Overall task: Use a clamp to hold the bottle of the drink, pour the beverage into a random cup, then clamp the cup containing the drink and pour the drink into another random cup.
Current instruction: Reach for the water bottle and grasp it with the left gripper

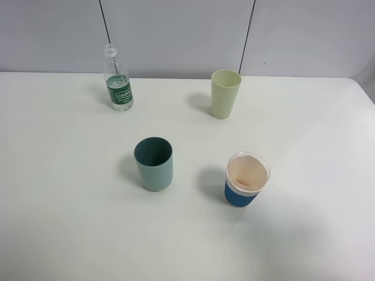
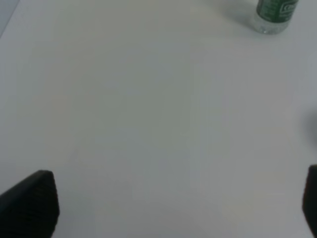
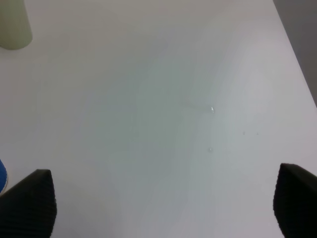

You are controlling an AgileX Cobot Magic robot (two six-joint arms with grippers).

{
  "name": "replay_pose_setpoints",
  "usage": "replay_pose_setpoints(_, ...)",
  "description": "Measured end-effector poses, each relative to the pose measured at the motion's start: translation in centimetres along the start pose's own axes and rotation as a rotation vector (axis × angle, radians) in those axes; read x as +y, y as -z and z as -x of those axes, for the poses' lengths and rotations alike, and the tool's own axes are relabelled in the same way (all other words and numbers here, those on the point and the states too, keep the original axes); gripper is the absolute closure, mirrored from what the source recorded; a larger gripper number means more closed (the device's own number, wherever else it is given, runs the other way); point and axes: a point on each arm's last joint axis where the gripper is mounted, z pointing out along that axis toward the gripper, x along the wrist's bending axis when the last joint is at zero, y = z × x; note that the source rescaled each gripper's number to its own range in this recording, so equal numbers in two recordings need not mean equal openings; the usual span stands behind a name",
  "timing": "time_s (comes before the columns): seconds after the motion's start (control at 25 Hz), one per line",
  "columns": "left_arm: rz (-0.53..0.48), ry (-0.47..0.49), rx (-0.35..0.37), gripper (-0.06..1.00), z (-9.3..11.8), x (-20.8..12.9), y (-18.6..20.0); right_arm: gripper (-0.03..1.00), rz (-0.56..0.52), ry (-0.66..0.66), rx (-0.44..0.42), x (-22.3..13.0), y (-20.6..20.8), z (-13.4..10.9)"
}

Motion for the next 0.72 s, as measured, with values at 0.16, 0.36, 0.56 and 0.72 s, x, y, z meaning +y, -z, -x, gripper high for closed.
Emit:
replay_pose_setpoints(0.16, 0.000, 0.000, 0.000, -0.06, 0.00, 0.00, 0.00, 0.30, 0.000, 0.000, 0.000, 0.00, 0.00, 0.00)
replay_pose_setpoints(0.36, 0.000, 0.000, 0.000, -0.06, 0.00, 0.00, 0.00, 0.30, 0.000, 0.000, 0.000, 0.00, 0.00, 0.00)
replay_pose_setpoints(0.56, 0.000, 0.000, 0.000, -0.06, 0.00, 0.00, 0.00, 0.30, 0.000, 0.000, 0.000, 0.00, 0.00, 0.00)
replay_pose_setpoints(0.72, 0.000, 0.000, 0.000, -0.06, 0.00, 0.00, 0.00, 0.30, 0.000, 0.000, 0.000, 0.00, 0.00, 0.00)
